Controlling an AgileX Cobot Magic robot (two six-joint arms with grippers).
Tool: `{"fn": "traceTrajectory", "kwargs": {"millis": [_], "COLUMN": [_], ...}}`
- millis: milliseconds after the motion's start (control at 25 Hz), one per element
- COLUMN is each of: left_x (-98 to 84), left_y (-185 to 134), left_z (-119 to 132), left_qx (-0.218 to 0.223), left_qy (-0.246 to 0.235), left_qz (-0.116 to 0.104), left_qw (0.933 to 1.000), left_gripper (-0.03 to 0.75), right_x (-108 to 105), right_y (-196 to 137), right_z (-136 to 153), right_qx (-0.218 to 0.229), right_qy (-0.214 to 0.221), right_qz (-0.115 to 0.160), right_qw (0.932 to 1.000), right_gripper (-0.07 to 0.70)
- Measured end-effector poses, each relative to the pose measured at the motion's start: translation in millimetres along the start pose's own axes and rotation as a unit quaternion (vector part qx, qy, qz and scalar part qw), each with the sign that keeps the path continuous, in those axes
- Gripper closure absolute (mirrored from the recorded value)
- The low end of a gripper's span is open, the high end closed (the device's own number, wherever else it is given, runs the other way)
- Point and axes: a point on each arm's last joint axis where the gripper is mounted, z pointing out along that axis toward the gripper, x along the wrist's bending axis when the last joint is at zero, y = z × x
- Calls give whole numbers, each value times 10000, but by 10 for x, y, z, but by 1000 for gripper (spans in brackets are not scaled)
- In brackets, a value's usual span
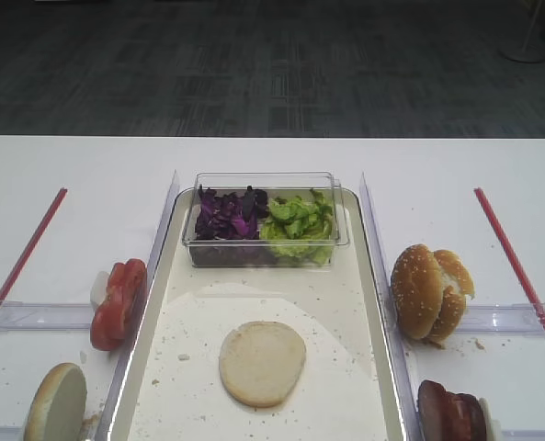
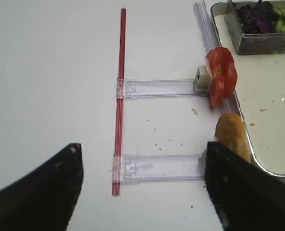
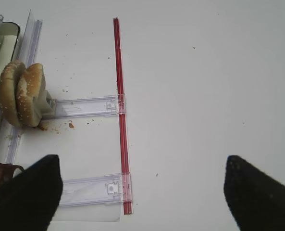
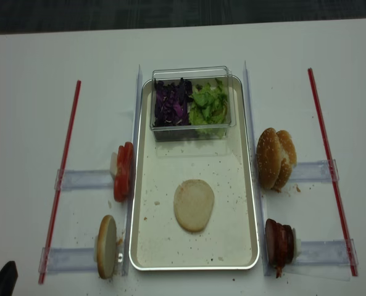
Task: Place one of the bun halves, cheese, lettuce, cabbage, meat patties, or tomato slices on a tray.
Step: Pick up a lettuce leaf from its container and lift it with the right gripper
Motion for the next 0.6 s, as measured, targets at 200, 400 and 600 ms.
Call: {"fn": "traceTrajectory", "kwargs": {"millis": [200,400,600], "left_x": [0,0,0], "left_y": [0,0,0], "left_z": [0,0,0], "left_qx": [0,0,0], "left_qy": [0,0,0], "left_qz": [0,0,0], "left_qw": [10000,10000,10000], "left_gripper": [225,225,225], "right_x": [0,0,0], "right_y": [0,0,0], "right_z": [0,0,0], "right_qx": [0,0,0], "right_qy": [0,0,0], "right_qz": [0,0,0], "right_qw": [10000,10000,10000], "right_gripper": [-60,-60,-60]}}
